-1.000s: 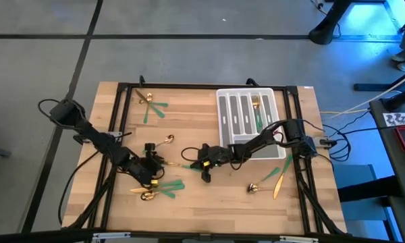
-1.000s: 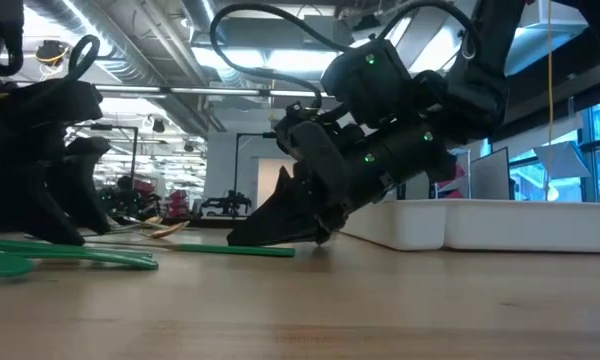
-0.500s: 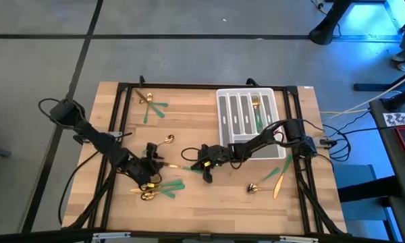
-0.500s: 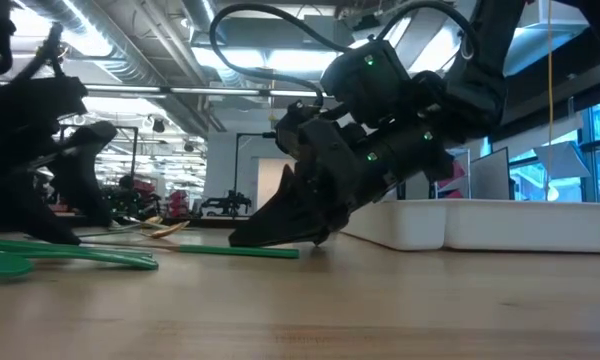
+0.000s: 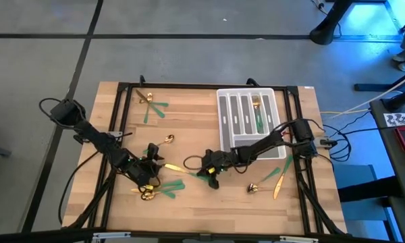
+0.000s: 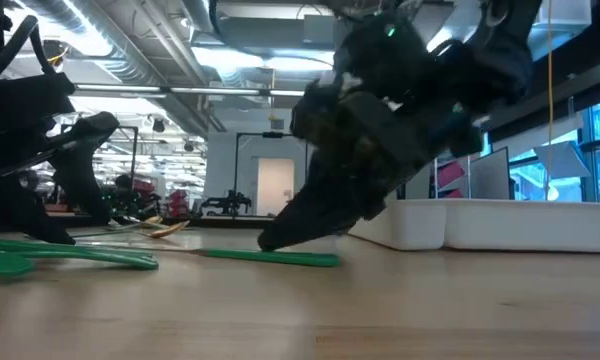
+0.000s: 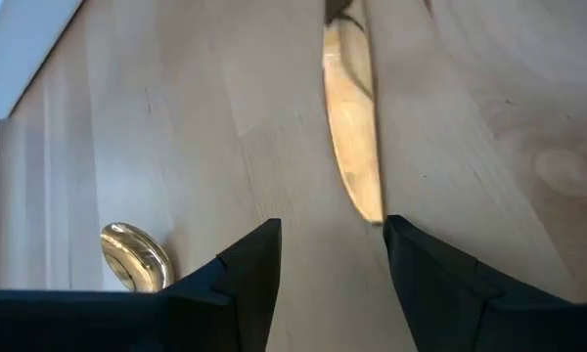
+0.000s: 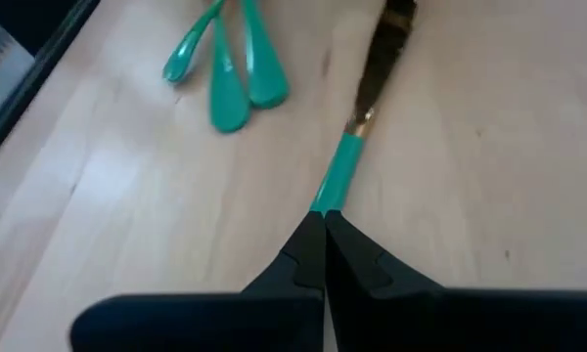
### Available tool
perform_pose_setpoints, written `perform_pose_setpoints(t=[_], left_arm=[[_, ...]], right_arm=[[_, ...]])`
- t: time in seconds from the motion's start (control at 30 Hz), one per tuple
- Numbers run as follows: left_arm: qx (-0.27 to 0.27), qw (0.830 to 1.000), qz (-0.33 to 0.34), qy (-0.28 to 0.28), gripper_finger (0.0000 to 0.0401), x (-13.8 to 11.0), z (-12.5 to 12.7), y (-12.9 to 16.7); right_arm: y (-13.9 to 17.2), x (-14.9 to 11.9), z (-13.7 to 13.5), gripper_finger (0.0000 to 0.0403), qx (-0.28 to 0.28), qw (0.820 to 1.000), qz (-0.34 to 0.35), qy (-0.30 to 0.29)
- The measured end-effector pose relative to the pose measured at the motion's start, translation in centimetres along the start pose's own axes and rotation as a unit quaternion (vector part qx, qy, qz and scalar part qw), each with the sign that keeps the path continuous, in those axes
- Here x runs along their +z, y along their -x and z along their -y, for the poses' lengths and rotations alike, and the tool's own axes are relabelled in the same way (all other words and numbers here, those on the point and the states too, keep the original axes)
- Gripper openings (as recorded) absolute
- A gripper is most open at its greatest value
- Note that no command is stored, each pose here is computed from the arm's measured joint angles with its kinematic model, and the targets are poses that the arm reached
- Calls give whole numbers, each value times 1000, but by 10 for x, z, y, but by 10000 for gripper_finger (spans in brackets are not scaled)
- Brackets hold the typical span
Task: Sort silverware
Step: Put the green knife into the silverware tray
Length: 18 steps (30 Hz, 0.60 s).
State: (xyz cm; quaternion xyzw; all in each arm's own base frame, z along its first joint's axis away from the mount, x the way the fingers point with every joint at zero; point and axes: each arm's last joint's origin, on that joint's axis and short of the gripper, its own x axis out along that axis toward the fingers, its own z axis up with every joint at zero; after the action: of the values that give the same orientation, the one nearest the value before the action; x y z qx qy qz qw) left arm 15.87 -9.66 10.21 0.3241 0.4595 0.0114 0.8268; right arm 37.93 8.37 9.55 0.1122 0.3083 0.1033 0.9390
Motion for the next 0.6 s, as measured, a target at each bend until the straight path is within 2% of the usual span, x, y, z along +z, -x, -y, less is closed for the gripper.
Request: perform_pose_setpoints(t=[0.17, 0.33, 0.43, 0.5, 0.6], left_arm=[[2, 999, 15, 38, 178, 2, 0, 0], [-2, 997, 44, 71, 178, 9, 0, 0], [-5, 995, 56, 86, 178, 11, 0, 0], [-11, 992, 68, 104, 178, 14, 1, 0], [-15, 989, 85, 119, 178, 18, 1, 1]], right_arm=[[10, 6, -26, 1, -38, 997, 10, 69], [14, -2, -46, 9, -83, 993, -3, 81], [15, -9, -57, 44, -80, 993, -18, 79], [15, -13, -66, 81, -72, 994, -20, 80], [16, -15, -75, 141, -94, 992, -7, 89]])
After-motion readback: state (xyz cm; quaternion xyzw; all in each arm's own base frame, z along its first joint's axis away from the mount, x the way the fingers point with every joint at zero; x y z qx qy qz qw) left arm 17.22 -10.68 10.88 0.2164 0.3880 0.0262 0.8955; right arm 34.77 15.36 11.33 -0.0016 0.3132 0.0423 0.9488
